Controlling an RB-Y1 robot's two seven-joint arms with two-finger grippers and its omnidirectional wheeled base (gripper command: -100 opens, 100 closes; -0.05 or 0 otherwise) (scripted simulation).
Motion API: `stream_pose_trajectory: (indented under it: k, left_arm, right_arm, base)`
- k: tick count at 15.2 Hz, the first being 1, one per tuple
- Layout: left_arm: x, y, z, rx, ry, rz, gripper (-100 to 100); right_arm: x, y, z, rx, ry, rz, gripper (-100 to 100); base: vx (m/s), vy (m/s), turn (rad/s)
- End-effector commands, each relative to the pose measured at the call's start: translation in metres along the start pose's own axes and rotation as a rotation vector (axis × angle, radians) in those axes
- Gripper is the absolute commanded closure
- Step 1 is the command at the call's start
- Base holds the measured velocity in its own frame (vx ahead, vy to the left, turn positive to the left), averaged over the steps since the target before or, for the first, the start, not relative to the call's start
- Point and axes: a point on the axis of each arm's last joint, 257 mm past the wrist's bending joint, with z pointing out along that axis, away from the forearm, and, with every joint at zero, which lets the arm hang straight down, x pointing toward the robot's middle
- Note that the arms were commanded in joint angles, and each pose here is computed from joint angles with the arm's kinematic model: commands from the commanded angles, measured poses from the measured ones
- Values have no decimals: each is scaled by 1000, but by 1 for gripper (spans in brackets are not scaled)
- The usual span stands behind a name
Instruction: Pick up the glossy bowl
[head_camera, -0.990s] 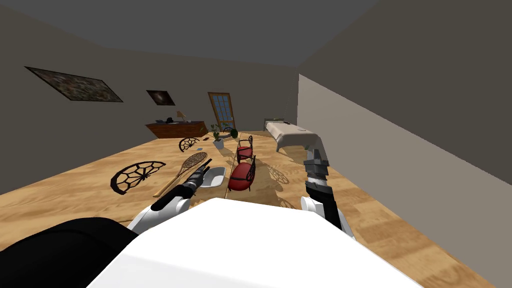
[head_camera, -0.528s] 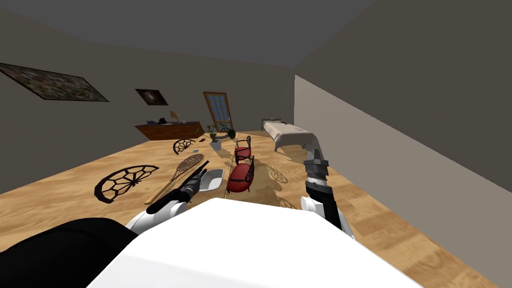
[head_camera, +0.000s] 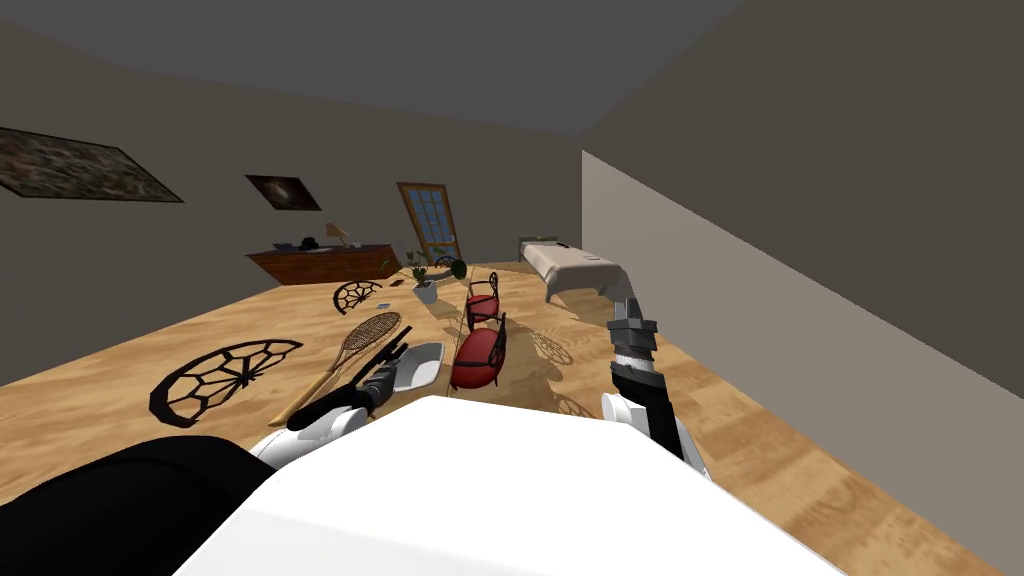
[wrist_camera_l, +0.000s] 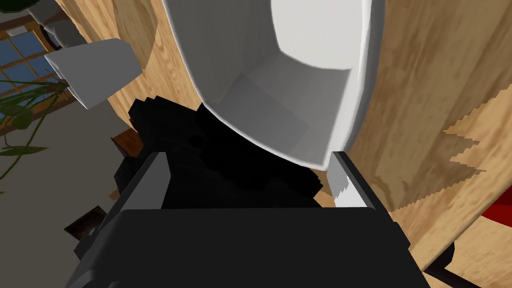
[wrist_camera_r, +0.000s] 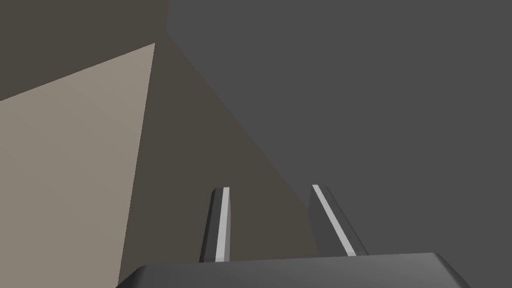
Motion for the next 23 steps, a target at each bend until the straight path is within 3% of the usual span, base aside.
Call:
stream_pose_trajectory:
  k: [1,2,13,18,23]
  left_arm:
    - [0,15,-2,-42,2,-8,-100]
    - [-2,29,-3,-86,4,-20,-100]
    - [7,101,-19,-299,36,-107,-100]
    - [21,126,-27,-365,60,-165,-100]
    - [21,128,-10,-349,53,-156,-100]
  right_arm:
    - [0,0,0,0,0,0,0]
    - [0,0,0,0,0,0,0]
    - [0,0,0,0,0,0,0]
    - [0,0,0,0,0,0,0]
    - [0,0,0,0,0,0,0]
  base:
    - [23,20,-73]
    - [32,22,-106]
    - [34,21,-79]
    - [38,22,-64]
    - [4,11,-12]
